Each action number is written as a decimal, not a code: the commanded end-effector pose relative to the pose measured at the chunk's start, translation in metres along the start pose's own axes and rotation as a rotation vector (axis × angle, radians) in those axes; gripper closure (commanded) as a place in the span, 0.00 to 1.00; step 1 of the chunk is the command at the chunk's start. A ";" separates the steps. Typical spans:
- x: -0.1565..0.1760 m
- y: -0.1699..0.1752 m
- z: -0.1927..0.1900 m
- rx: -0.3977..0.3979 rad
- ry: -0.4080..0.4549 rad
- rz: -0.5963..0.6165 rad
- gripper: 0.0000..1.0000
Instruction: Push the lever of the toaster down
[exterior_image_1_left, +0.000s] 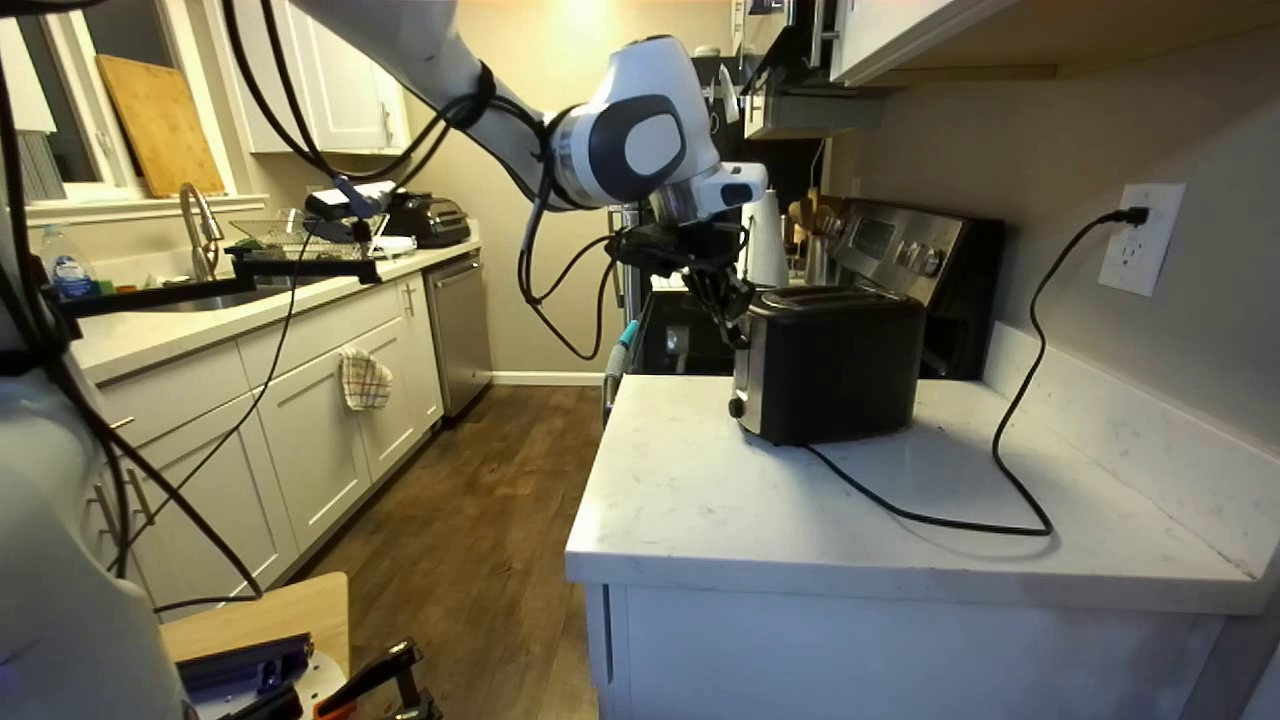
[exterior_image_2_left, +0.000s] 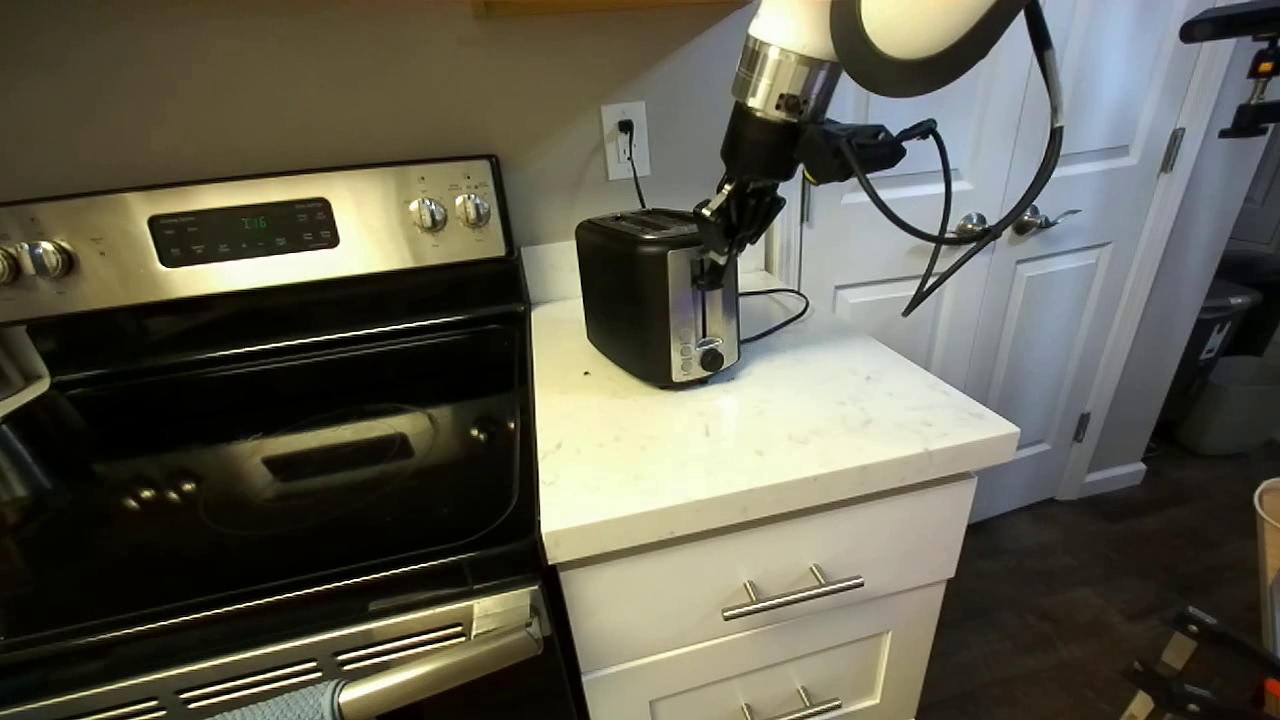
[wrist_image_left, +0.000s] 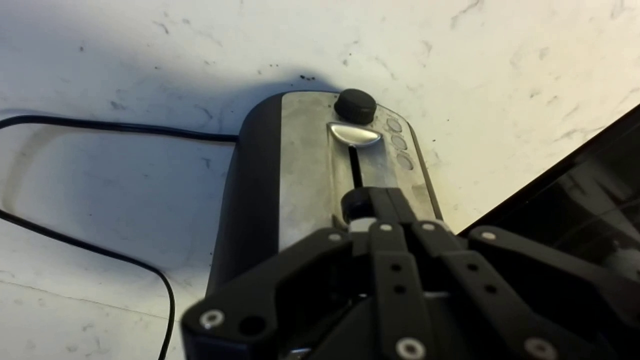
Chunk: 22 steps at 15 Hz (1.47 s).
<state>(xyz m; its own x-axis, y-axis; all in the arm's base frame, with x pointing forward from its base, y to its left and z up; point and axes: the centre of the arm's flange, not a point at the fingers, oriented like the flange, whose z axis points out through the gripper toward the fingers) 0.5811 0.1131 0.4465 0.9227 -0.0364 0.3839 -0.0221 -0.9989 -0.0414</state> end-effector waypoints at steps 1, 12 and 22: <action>0.007 -0.003 0.012 -0.006 0.015 -0.017 1.00; 0.012 0.008 0.061 -0.012 0.013 -0.007 1.00; 0.016 -0.002 0.097 -0.067 0.048 -0.093 1.00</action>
<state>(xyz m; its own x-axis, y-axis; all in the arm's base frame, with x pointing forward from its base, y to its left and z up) 0.6058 0.1154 0.3908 0.9228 0.0303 0.3840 0.0235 -0.9995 0.0224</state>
